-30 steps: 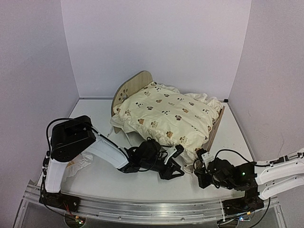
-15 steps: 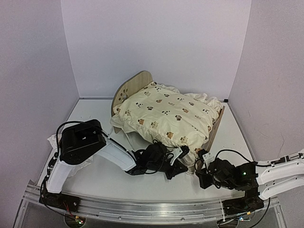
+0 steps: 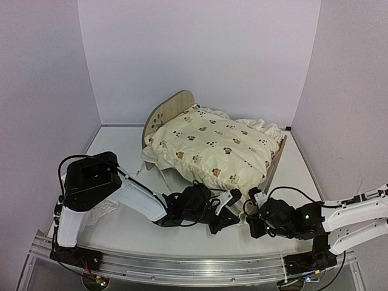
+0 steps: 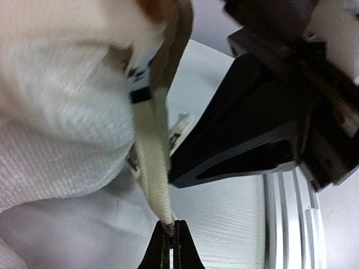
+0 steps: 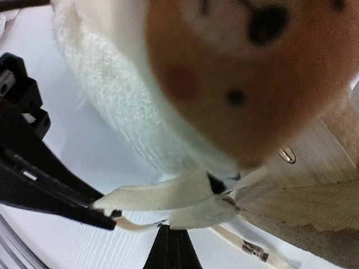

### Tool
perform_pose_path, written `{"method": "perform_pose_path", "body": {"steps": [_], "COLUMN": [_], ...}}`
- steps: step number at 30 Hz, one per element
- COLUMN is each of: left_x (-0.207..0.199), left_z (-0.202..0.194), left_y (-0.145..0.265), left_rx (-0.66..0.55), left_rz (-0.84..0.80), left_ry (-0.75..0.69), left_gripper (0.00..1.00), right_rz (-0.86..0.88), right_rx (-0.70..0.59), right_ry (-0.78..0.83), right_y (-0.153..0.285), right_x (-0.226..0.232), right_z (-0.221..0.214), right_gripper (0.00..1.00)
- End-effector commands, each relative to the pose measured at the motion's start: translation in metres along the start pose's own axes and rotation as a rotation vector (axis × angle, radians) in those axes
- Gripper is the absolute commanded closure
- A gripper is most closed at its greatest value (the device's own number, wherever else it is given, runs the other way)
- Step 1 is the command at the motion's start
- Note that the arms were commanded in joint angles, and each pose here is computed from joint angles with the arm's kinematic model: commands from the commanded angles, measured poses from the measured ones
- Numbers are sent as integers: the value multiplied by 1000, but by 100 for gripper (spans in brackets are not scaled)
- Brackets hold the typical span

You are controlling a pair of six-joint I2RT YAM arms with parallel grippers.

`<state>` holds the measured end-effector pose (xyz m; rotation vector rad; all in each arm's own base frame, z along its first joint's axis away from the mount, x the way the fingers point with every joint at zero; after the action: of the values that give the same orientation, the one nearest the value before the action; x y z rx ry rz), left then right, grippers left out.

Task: Set up the pet bed

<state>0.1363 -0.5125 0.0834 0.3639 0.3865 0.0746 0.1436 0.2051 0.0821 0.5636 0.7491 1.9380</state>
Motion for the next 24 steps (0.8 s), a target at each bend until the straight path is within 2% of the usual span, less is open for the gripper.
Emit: {"method": "perform_pose_path", "body": {"steps": [1,15,24], "left_x": [-22,-39,-49], "left_z": [32,44,64], "left_y": [15,23,28], "left_rx": [-57,-74,-127], "left_rz": [-21,-48,-71], "left_ry": [0,12,2], "left_gripper": [100,100,100], "right_rz": [-8,67,143], "right_rx": [3,3,76], "right_ry": [-9,85,160], "right_y": [1,11,9], "right_x": [8,15,29], "right_z": [13,16,9], "right_gripper": [100,100,100]}}
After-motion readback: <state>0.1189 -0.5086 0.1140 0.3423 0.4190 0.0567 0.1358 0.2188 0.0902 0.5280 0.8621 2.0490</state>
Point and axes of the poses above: each gripper's point midway between its finger pads, its own y axis back along the fingers, its own x axis along the line the jaws close on, z = x × y, the point moved 4 cm from there along y, back along the fingers, and after that the axes turned 3 degrees about y, right-handed, at the moved point
